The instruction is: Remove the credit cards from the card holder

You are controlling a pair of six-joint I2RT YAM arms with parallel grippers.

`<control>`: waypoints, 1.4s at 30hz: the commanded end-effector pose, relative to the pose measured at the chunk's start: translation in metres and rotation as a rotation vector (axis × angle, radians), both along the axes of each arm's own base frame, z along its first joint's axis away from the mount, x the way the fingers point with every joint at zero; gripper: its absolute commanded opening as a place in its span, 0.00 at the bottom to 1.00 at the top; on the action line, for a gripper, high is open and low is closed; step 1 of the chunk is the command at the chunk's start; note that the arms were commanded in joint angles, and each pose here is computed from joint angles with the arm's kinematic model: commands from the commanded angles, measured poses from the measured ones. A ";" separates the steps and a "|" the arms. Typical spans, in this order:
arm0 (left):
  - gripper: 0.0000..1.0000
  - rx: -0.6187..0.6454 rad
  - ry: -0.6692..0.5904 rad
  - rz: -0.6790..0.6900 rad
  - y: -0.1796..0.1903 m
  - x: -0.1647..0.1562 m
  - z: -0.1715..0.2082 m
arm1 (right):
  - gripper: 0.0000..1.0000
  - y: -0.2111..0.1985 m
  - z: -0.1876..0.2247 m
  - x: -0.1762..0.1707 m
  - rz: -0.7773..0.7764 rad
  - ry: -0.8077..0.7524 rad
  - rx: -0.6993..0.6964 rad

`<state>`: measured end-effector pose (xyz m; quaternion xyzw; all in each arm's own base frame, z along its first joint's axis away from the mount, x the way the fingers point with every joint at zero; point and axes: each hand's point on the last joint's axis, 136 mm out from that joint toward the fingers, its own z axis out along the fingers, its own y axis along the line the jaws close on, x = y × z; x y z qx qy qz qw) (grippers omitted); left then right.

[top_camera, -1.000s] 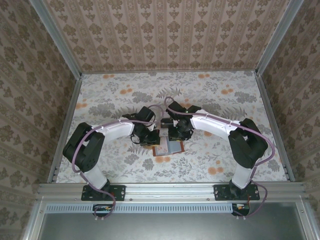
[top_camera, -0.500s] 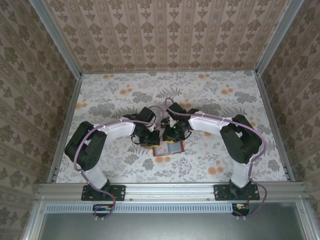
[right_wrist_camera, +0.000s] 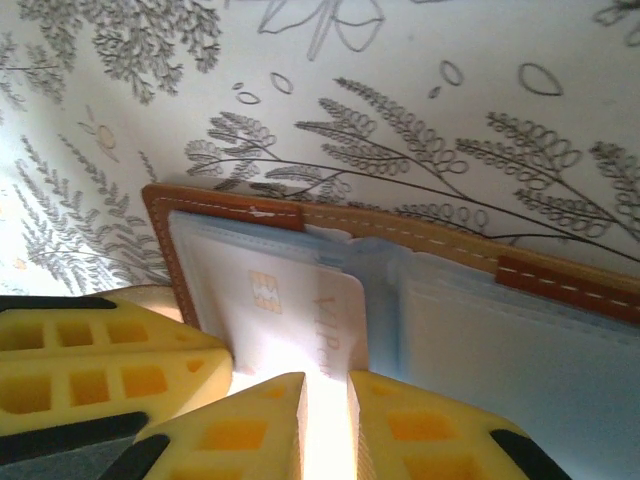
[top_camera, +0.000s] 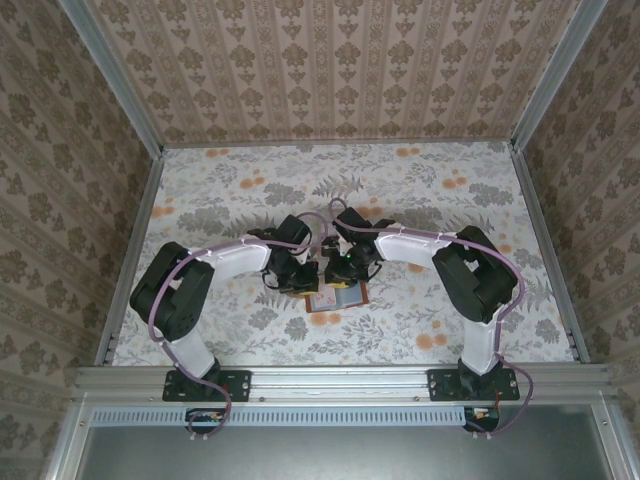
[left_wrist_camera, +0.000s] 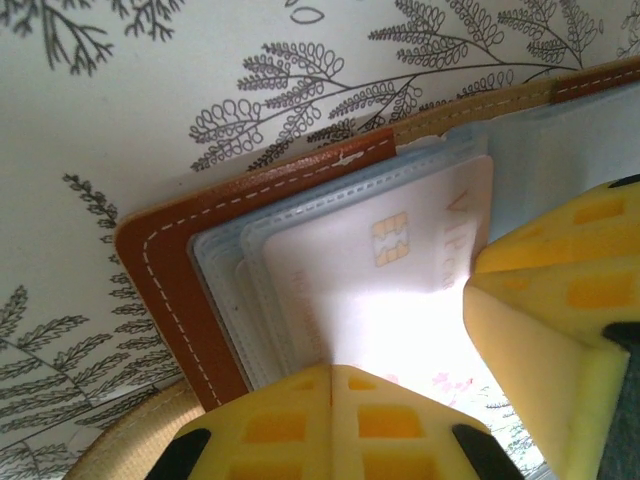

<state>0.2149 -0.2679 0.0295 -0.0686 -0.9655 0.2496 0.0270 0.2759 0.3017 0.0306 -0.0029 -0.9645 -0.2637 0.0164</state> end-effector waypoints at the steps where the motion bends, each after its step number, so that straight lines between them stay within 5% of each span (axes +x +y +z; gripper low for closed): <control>1: 0.02 0.045 0.028 -0.014 0.008 -0.007 -0.011 | 0.21 -0.017 -0.013 -0.004 0.006 0.013 -0.091; 26: 0.03 -0.027 -0.015 -0.017 -0.013 0.006 0.016 | 0.23 -0.023 0.003 -0.007 0.002 -0.007 -0.083; 42: 0.02 0.041 0.031 -0.047 -0.006 0.001 -0.005 | 0.24 -0.012 -0.006 -0.008 -0.020 0.034 0.021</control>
